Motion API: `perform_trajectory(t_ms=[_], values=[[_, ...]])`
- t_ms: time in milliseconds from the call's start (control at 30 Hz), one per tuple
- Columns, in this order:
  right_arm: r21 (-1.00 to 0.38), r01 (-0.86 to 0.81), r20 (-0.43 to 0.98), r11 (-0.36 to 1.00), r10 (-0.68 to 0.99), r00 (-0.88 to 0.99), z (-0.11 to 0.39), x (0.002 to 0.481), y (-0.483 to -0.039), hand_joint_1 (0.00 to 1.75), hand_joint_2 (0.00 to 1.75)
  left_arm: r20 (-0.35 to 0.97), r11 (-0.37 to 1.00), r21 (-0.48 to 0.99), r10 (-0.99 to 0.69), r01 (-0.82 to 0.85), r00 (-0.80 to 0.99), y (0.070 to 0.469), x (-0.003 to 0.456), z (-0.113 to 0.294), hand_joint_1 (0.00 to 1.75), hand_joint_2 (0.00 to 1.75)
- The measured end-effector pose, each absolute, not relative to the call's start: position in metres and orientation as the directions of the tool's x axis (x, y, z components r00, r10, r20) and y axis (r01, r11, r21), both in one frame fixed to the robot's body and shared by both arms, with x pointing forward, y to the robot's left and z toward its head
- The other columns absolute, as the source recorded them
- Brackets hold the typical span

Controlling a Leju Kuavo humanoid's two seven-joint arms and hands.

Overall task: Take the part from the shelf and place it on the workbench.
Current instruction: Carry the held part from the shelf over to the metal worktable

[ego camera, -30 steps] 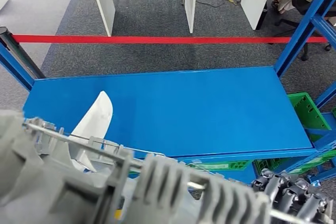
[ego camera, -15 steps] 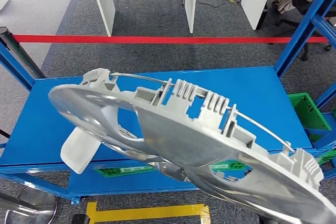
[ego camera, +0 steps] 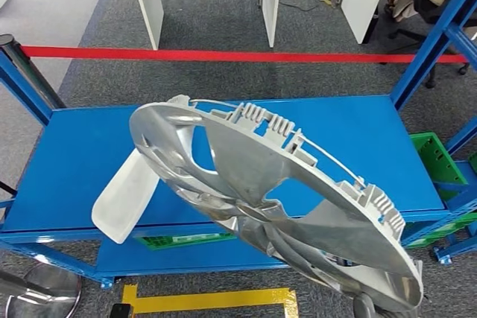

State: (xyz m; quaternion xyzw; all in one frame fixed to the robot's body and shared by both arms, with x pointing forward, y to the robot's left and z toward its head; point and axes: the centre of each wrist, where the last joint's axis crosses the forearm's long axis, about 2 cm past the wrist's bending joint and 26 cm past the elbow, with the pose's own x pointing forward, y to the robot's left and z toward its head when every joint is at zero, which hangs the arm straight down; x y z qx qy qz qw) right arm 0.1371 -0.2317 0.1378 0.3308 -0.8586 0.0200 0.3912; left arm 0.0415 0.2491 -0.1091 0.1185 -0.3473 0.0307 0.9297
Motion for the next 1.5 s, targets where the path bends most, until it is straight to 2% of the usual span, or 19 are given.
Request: perform_trajectory(t_ms=[733, 1167, 1500], values=[[0.225, -0.553, 0.718, 0.802, -0.52, -0.462, 0.126, 0.139, -0.236, 1.75, 1.75, 0.645, 0.971, 0.207, -0.043, -0.12, 0.763, 0.242, 0.037, -0.109, 0.0, 1.75], [0.169, -0.585, 0.741, 0.793, -0.494, -0.455, 0.121, 0.147, -0.233, 1.75, 1.75, 0.644, 0.966, 0.207, -0.014, -0.157, 0.765, 0.224, 0.034, -0.107, 0.0, 1.75], [0.139, -0.564, 0.751, 0.814, -0.458, -0.476, 0.121, 0.153, -0.231, 1.75, 1.75, 0.647, 0.967, 0.203, -0.015, -0.153, 0.762, 0.228, 0.031, -0.108, 0.0, 1.75]])
